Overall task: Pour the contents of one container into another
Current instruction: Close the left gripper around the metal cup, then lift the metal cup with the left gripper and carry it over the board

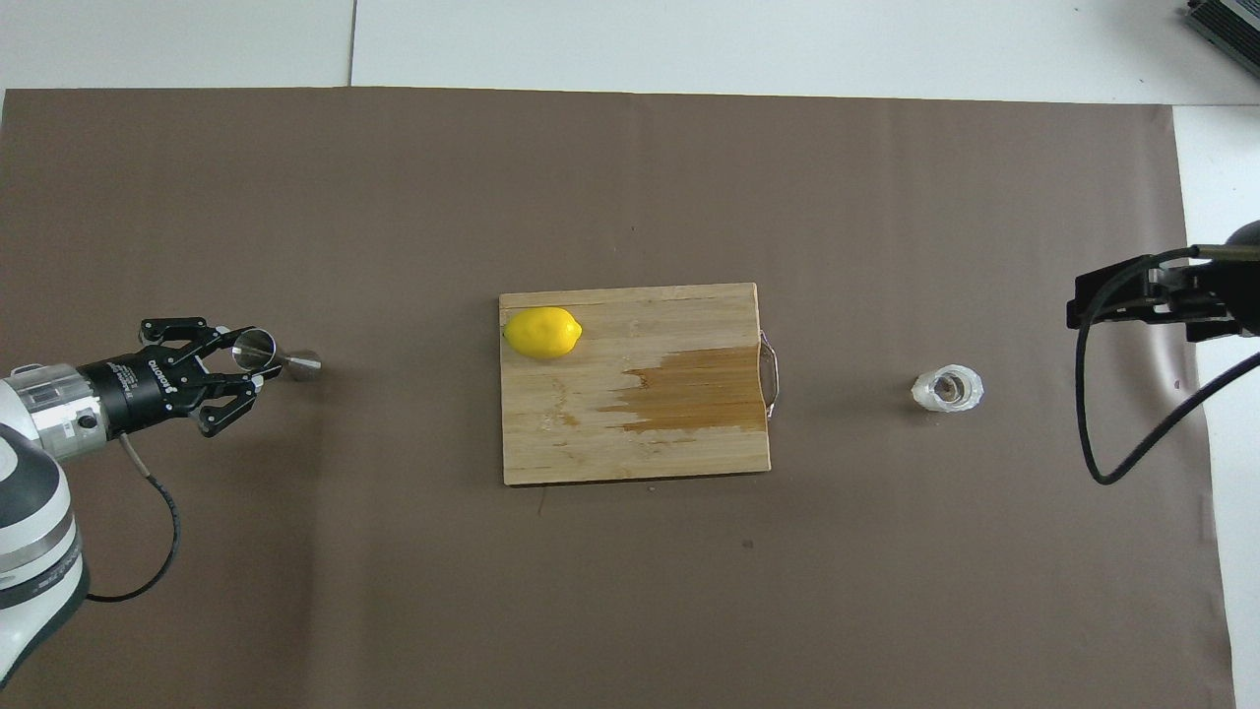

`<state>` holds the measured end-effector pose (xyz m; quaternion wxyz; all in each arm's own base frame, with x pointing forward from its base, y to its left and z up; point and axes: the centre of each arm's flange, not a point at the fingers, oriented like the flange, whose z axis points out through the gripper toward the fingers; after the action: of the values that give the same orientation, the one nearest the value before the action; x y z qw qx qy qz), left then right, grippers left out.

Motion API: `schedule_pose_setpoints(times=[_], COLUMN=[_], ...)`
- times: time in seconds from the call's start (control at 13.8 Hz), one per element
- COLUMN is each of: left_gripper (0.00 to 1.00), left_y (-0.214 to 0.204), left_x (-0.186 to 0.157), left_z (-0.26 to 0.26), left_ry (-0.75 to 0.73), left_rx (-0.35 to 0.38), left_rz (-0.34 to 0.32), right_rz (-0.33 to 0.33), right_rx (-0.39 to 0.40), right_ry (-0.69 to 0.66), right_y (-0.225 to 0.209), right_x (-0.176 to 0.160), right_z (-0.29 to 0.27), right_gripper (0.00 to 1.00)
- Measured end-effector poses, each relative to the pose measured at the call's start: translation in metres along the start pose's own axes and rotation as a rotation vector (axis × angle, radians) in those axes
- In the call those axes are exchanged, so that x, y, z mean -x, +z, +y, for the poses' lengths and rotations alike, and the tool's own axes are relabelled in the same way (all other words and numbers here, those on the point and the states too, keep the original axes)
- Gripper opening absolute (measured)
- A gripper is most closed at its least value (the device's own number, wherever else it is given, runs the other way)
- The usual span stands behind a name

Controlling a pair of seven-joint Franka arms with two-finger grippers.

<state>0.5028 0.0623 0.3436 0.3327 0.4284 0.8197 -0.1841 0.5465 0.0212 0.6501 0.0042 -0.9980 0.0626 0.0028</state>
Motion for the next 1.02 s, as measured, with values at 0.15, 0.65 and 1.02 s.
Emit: schedule_pose_setpoints(times=[0.15,0.65,1.02], left_gripper=[0.5,0.5,0.5], left_y=[0.0,-0.006,0.029], left_x=[0.0,0.061,0.146], left_z=[0.0,0.009,-0.032], left_ry=[0.001,0.098,0.151], left_rx=[0.001,-0.019,-0.151], left_rz=[0.0,-0.068,-0.116], right_rz=[0.0,0.0,0.0], right_rx=[0.0,0.0,0.0], right_ry=[0.0,0.0,0.0], right_y=[0.0,0.0,0.0], right_x=[0.0,0.0,0.0], right_z=[0.0,0.0,0.0], right_gripper=[1.0,1.0,1.0])
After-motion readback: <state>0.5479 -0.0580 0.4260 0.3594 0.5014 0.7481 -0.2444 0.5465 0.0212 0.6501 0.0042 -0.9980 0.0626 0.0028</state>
